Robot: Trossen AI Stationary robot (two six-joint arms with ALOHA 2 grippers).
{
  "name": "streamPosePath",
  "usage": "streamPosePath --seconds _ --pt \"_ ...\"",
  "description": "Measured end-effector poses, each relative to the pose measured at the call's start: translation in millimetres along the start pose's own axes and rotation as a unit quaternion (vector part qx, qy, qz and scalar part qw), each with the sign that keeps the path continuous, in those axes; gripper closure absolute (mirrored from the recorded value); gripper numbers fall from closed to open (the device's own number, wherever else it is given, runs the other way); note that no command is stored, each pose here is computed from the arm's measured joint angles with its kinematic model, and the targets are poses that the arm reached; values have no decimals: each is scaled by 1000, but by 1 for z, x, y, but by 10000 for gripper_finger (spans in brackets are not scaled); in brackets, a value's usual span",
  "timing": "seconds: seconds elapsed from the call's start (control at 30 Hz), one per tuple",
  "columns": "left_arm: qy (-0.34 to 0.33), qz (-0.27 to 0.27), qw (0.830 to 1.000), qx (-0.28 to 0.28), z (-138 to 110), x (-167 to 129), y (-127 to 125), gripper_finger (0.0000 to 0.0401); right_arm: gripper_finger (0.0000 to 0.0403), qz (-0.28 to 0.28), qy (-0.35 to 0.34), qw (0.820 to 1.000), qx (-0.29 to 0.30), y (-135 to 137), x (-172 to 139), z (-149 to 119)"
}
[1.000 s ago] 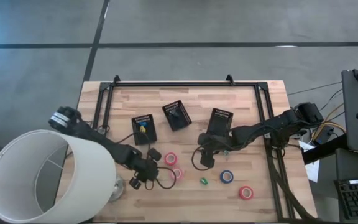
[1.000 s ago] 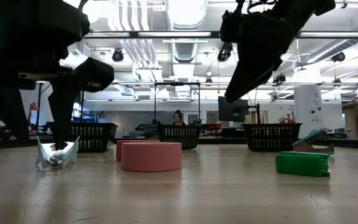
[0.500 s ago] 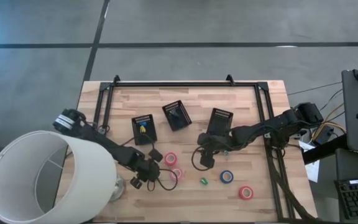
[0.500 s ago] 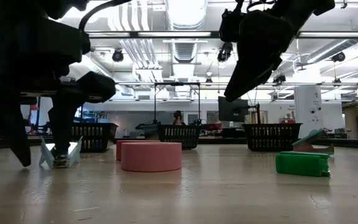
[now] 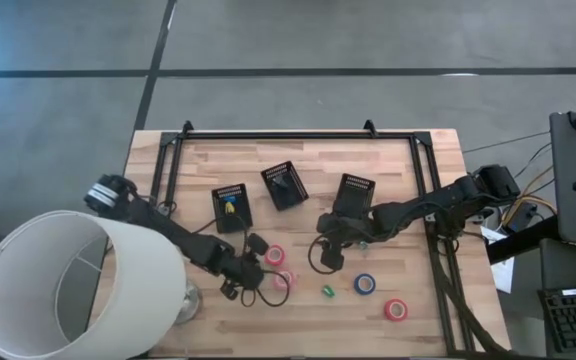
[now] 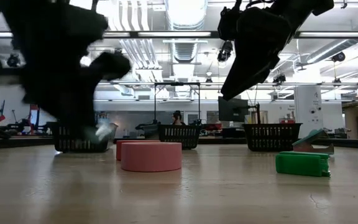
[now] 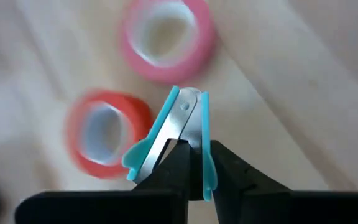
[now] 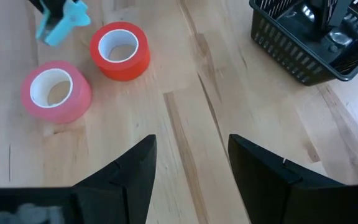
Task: Pick and place Stapler, Stapler remover, tape
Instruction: Put the left light blue staple remover into the center black bin
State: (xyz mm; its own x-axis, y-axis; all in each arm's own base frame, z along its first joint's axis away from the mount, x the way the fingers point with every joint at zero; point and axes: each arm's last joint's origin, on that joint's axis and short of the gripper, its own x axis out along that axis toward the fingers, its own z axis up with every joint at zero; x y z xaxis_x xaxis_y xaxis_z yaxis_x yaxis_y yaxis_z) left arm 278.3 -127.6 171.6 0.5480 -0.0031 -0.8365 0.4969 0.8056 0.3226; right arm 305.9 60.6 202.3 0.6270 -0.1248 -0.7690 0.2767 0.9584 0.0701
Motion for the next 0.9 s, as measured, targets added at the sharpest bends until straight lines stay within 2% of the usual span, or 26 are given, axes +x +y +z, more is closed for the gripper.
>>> streamPosePath --seconds 0.13,0.23,0.37,0.47,0.53,0.7,0.8,0.9 --pt "-1 73 997 19 10 -7 21 349 209 2 -4 1000 1 0 0 1" --pt "-5 107 994 5 15 -11 46 347 209 4 -11 1000 4 1 0 2" --pt "8 148 988 -46 8 -12 90 355 209 6 -16 1000 5 1 0 3" --pt "11 181 976 -118 -4 -14 127 354 209 10 -25 1000 14 2 0 5" --pt "16 186 970 -156 -18 -14 150 348 209 11 -26 1000 13 2 1 5" --pt "-7 157 967 -200 -56 -11 193 338 209 11 -28 999 8 3 1 5" --pt "-23 121 967 -224 -73 -6 204 337 209 12 -28 999 8 3 1 5" --pt "-16 108 967 -231 -81 3 208 336 209 12 -28 999 8 3 1 5"
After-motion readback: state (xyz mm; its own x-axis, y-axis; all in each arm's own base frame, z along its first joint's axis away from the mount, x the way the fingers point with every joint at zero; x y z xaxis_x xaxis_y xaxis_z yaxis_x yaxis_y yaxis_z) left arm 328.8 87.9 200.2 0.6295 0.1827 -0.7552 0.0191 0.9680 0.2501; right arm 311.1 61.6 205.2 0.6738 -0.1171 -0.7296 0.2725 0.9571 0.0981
